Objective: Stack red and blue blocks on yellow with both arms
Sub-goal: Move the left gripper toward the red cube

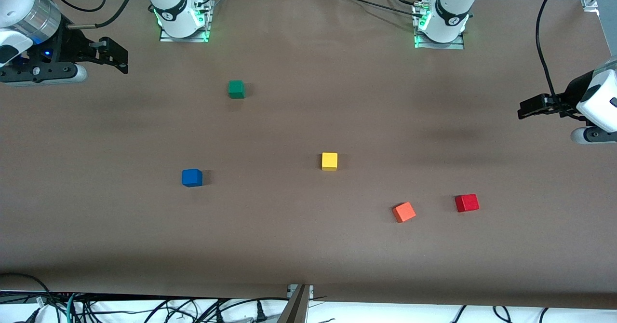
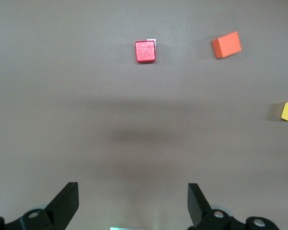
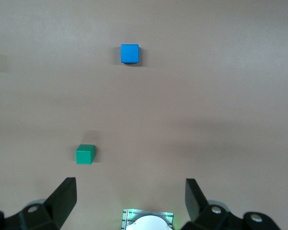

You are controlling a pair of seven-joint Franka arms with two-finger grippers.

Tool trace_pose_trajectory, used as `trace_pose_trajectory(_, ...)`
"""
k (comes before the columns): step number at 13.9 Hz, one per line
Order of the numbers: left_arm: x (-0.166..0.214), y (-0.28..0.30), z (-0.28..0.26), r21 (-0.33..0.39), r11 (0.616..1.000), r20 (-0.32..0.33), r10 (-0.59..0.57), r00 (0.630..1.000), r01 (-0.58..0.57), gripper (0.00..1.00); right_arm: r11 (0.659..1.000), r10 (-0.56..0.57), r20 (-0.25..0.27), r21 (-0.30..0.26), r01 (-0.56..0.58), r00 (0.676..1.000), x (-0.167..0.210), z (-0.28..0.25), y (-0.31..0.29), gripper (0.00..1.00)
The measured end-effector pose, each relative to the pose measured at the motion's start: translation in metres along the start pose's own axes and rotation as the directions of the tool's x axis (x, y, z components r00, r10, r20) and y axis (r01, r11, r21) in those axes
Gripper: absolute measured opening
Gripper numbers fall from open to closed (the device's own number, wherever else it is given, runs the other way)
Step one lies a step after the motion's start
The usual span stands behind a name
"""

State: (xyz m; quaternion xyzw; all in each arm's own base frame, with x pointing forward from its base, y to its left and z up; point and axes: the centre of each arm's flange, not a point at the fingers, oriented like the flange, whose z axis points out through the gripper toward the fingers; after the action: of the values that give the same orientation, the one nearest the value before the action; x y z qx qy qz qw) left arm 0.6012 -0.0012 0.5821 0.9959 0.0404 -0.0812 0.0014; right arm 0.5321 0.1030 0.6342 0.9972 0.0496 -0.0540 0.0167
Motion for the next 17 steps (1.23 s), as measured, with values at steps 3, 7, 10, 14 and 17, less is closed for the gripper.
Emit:
trace_pose_trajectory(3, 0.0, -0.003, 0.0, -0.001, 1.0, -0.002, -0.006, 1.0, 0.006, 1.0, 1.0, 0.0, 0.0, 0.0, 0.0, 1.0, 0.0, 0.0, 0.0, 1.0)
trace_pose_trajectory(7, 0.01, -0.009, 0.012, -0.001, 1.0, 0.013, -0.013, 1.0, 0.013, 1.0, 1.0, 0.0, 0.0, 0.0, 0.0, 1.0, 0.0, 0.0, 0.0, 1.0)
trace_pose_trajectory(10, 0.038, -0.011, 0.043, -0.005, 1.0, 0.008, -0.014, 1.0, 0.014, 1.0, 1.0, 0.0, 0.0, 0.0, 0.0, 1.0, 0.0, 0.0, 0.0, 1.0)
trace_pose_trajectory(14, 0.087, -0.01, 0.107, -0.013, 1.0, -0.009, -0.015, 1.0, 0.015, 1.0, 1.0, 0.0, 0.0, 0.0, 0.0, 1.0, 0.0, 0.0, 0.0, 1.0)
trace_pose_trajectory(17, 0.115, -0.009, 0.151, -0.019, 1.0, -0.031, -0.017, 0.999, 0.016, 1.0, 1.0, 0.0, 0.0, 0.0, 0.0, 1.0, 0.0, 0.0, 0.0, 1.0)
